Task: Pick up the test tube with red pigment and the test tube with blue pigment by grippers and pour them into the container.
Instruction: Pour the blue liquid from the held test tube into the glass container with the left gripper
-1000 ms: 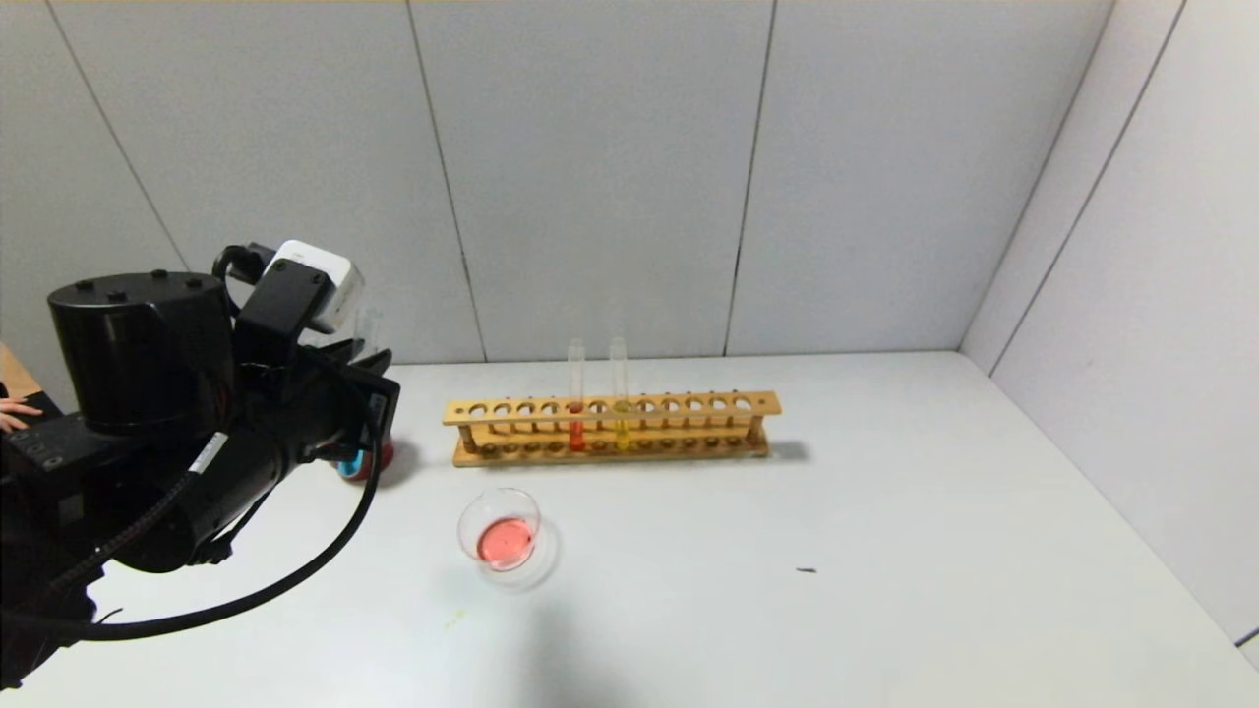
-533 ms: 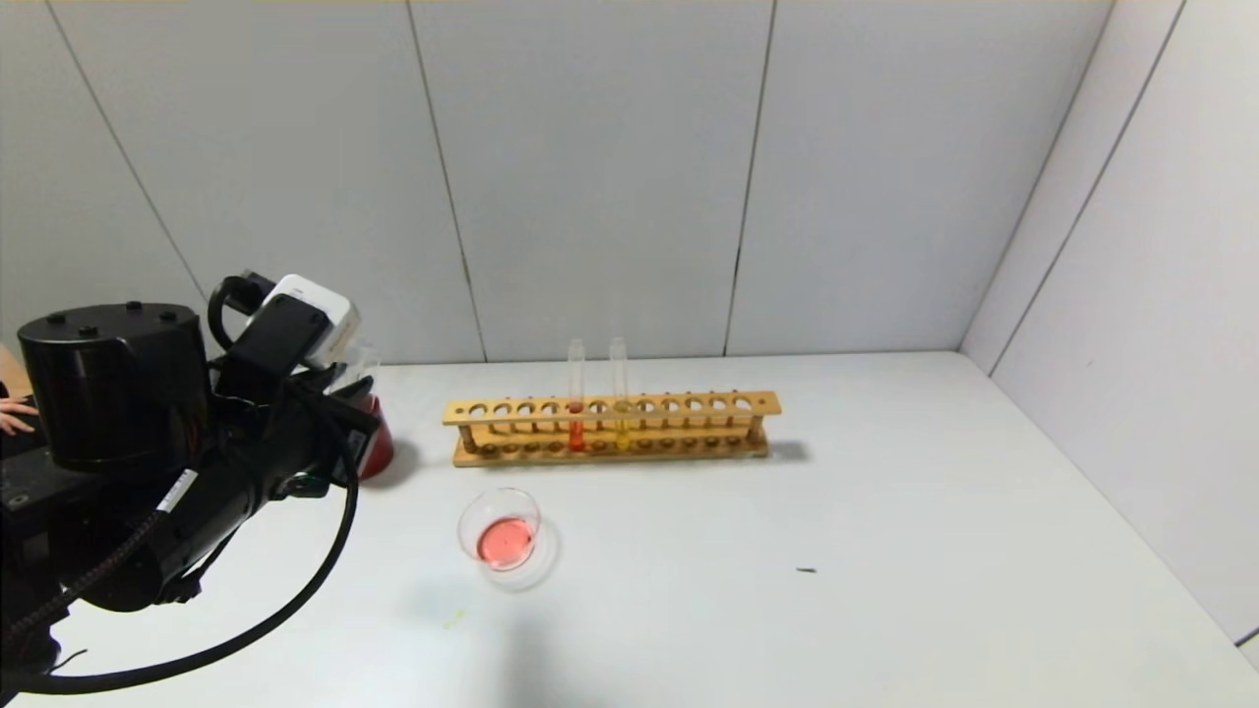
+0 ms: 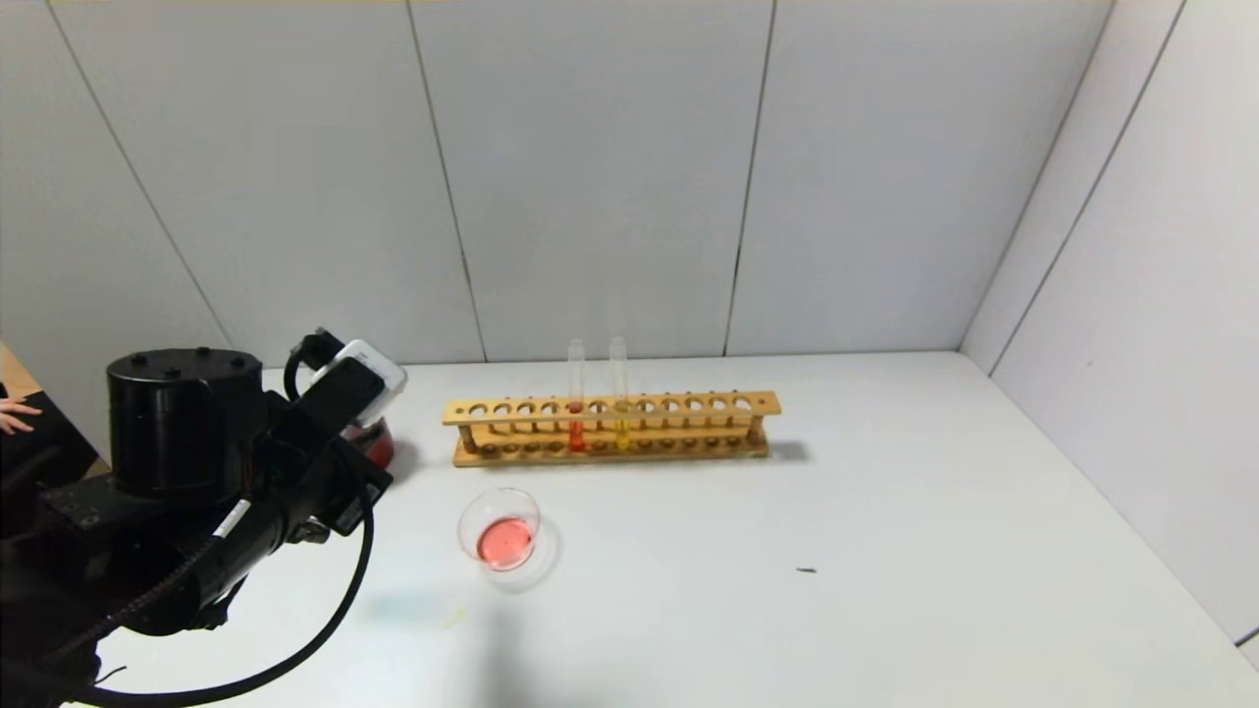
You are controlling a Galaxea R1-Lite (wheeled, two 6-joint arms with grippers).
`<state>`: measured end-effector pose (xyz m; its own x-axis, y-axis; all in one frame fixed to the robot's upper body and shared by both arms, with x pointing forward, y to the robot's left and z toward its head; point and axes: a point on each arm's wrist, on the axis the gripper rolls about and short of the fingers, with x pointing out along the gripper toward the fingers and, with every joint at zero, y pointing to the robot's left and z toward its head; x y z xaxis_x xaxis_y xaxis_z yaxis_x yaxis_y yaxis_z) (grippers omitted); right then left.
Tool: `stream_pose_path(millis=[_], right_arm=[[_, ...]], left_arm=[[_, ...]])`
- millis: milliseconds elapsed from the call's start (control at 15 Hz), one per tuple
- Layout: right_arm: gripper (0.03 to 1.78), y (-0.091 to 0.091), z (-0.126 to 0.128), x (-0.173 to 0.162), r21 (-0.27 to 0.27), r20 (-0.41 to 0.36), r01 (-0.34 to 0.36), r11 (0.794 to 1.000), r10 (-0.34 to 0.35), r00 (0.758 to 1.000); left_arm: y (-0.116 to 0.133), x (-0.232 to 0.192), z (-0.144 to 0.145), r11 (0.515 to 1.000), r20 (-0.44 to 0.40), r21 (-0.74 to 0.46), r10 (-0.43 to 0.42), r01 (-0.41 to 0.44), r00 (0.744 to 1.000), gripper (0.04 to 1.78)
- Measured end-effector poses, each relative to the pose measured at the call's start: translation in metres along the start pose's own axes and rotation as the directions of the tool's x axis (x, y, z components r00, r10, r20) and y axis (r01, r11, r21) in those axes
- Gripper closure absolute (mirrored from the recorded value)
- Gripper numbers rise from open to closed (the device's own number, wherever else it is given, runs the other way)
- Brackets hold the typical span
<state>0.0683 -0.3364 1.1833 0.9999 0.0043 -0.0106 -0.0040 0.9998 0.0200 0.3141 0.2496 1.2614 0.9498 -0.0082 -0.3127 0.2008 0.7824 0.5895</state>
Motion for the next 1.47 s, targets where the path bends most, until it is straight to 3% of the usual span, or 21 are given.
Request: stream_pose_path(millis=[533, 867, 1467], right_arm=[[0.1, 0.0, 0.0, 0.0, 0.0, 0.0, 0.0, 1.0, 0.0, 1.0], [0.1, 0.0, 0.0, 0.0, 0.0, 0.0, 0.0, 1.0, 0.0, 1.0], [0.1, 0.0, 0.0, 0.0, 0.0, 0.0, 0.0, 1.0, 0.0, 1.0]], left_arm=[[-0.017, 0.011, -0.013, 0.979, -0.114, 0.189, -0.059, 0.08, 0.992, 1.52], [-0.036, 0.002, -0.014, 0.937, -0.194, 0.287, -0.147, 0.199, 0.97, 1.52], [-0.052, 0.013, 0.01, 0.875, -0.291, 0.411, -0.139, 0.255, 0.947, 1.52]])
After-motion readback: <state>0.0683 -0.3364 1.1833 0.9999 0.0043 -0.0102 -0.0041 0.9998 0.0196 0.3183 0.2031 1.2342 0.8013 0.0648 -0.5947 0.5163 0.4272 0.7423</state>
